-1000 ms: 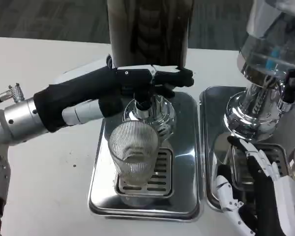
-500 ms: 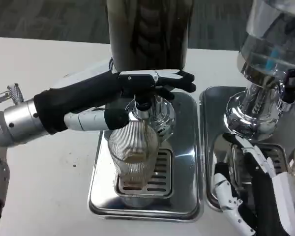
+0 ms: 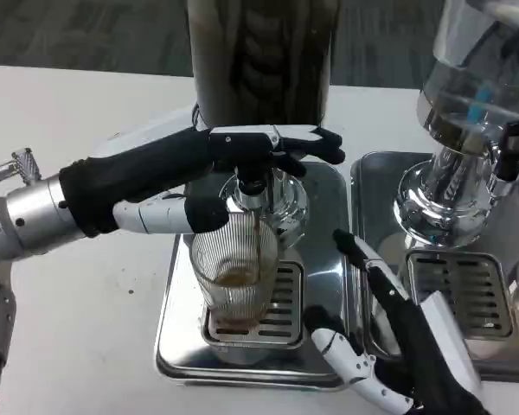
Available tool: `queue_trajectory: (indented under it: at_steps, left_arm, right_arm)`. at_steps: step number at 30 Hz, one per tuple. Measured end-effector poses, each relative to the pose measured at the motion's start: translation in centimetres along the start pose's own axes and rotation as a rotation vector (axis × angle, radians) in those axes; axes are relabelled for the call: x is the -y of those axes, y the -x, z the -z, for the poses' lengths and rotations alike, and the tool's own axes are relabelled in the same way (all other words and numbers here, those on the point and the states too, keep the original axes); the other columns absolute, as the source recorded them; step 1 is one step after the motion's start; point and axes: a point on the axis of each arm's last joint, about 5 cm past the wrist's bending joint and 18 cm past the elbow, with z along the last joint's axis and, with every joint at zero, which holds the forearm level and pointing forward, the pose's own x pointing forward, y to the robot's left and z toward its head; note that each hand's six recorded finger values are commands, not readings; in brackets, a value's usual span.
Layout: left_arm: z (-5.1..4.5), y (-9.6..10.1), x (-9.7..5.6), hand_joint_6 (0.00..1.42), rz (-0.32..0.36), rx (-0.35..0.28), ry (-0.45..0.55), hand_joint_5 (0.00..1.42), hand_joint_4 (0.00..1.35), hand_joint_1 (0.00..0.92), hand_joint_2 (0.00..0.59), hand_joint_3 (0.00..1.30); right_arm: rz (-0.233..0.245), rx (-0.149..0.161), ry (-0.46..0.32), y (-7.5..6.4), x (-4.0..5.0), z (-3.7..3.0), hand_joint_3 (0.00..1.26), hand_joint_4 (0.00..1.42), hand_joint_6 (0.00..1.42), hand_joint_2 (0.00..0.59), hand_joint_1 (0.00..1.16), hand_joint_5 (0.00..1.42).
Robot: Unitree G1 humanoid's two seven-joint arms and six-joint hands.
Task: Grasp the cup under the faucet to collect the drink, then remove the cup.
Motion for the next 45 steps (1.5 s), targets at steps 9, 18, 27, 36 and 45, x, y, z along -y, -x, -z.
queue_trajectory:
  at_steps: [9, 18, 27, 36, 45]
  left_arm:
    - [-0.04, 0.1, 0.0, 0.23, -0.011, -0.001, -0.005, 0.11, 0.10, 0.000, 0.088, 0.23]
    - [-0.14, 0.3, 0.2, 0.23, -0.019, -0.001, -0.006, 0.11, 0.10, 0.000, 0.090, 0.24]
    - [-0.42, 0.7, 0.3, 0.24, -0.021, -0.005, -0.017, 0.11, 0.10, 0.000, 0.095, 0.24]
    - [-0.61, 0.8, 0.5, 0.24, -0.020, -0.005, -0.024, 0.11, 0.10, 0.000, 0.096, 0.24]
    - [-0.83, 0.9, 0.5, 0.24, -0.014, -0.012, -0.062, 0.11, 0.11, 0.000, 0.096, 0.25]
  right_arm:
    - [-0.077, 0.032, 0.030, -0.9, -0.12, -0.02, 0.00, 0.00, 0.00, 0.213, 0.47, 0.00]
    - [-0.091, 0.024, 0.068, -1.5, -0.46, -0.13, 0.00, 0.00, 0.00, 0.222, 0.51, 0.00]
    - [-0.095, 0.012, 0.068, -1.8, -0.73, -0.21, 0.00, 0.00, 0.00, 0.221, 0.51, 0.00]
    - [-0.101, 0.011, 0.072, -2.2, -0.93, -0.28, 0.00, 0.00, 0.00, 0.218, 0.51, 0.00]
    - [-0.096, -0.002, 0.057, -2.2, -1.16, -0.30, 0.00, 0.00, 0.00, 0.233, 0.48, 0.00]
